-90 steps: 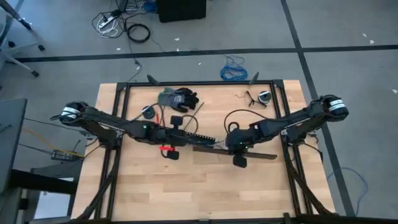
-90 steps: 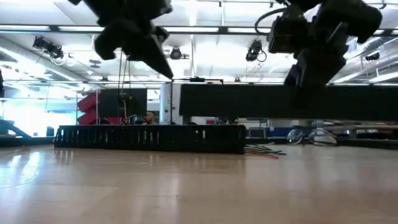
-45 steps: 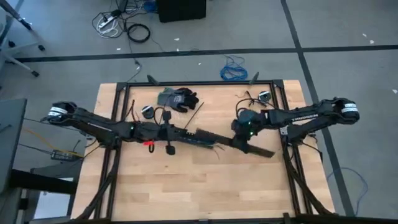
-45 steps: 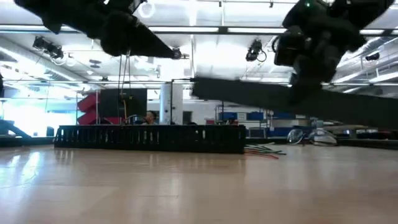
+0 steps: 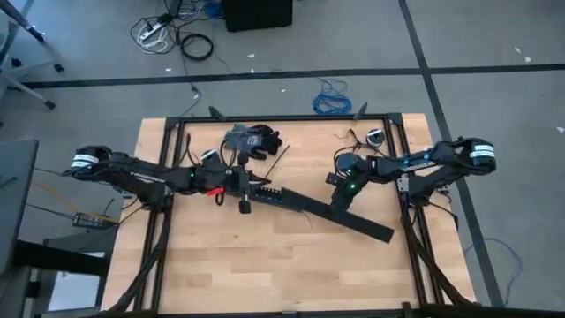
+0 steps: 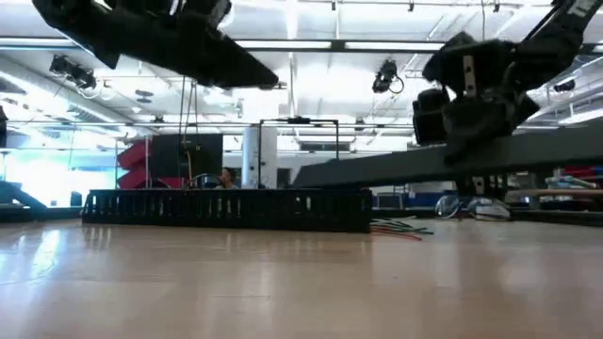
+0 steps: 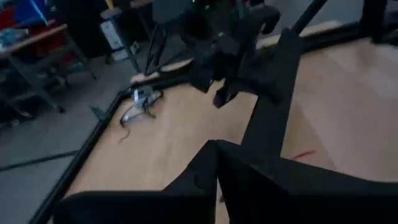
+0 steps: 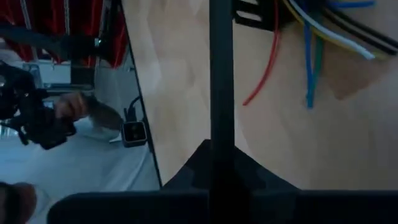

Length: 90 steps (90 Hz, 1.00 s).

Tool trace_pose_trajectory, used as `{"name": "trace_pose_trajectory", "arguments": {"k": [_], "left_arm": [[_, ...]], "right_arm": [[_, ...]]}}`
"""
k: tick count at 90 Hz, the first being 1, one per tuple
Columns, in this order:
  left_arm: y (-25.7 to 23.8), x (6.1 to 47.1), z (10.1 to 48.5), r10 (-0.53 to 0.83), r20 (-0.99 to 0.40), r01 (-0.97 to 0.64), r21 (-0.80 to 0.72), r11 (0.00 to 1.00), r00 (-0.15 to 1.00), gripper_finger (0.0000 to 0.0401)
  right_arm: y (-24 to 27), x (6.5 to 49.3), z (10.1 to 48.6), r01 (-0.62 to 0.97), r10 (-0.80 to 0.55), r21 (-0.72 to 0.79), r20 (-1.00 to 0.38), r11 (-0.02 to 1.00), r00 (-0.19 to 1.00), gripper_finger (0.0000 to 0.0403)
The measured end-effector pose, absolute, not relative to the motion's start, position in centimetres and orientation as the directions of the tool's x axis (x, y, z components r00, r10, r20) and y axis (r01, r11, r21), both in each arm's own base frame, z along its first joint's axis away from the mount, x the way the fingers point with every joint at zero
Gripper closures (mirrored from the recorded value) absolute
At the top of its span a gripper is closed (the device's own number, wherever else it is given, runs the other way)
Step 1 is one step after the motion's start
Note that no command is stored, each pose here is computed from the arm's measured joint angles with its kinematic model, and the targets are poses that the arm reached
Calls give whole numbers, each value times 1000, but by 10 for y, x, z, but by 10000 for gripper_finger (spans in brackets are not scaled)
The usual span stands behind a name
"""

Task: Ziptie cables
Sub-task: Close the black cable duct cover

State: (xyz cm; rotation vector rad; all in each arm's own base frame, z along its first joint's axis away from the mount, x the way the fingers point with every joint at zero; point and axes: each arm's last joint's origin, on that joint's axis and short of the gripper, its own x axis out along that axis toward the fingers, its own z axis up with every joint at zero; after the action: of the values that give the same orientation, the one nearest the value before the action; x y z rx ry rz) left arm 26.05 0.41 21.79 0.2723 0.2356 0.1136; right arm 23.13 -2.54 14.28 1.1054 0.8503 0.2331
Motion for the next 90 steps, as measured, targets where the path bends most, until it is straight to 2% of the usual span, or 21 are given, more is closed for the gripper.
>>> {"name": "trace_pose_trajectory", "arguments": {"k": [11, 20, 35, 50, 71, 80, 90], "left_arm": [[10, 263, 212, 164, -240, -93, 280, 955, 957, 401], [12, 264, 208, 145, -260, -72, 271, 960, 954, 401], [12, 265, 206, 75, -270, -6, 251, 968, 960, 401], [12, 265, 206, 69, -272, 3, 253, 967, 960, 401], [13, 264, 205, 71, -285, 17, 295, 955, 956, 401], [14, 264, 206, 76, -277, 12, 301, 954, 958, 401], [16, 264, 206, 92, -274, -5, 301, 954, 957, 401]], "right_arm": [[-28, 238, 133, 214, 565, 859, -475, 466, 675, 391], [-29, 242, 130, 188, 565, 861, -459, 472, 686, 375], [-29, 244, 129, 157, 561, 852, -456, 499, 690, 320], [-29, 244, 129, 125, 555, 834, -461, 537, 693, 247], [-45, 249, 138, -22, 473, 749, -395, 663, 787, 151], [-51, 252, 143, -90, 417, 656, -363, 749, 833, 130], [-51, 254, 141, -60, 321, 546, -397, 836, 860, 123]]}}
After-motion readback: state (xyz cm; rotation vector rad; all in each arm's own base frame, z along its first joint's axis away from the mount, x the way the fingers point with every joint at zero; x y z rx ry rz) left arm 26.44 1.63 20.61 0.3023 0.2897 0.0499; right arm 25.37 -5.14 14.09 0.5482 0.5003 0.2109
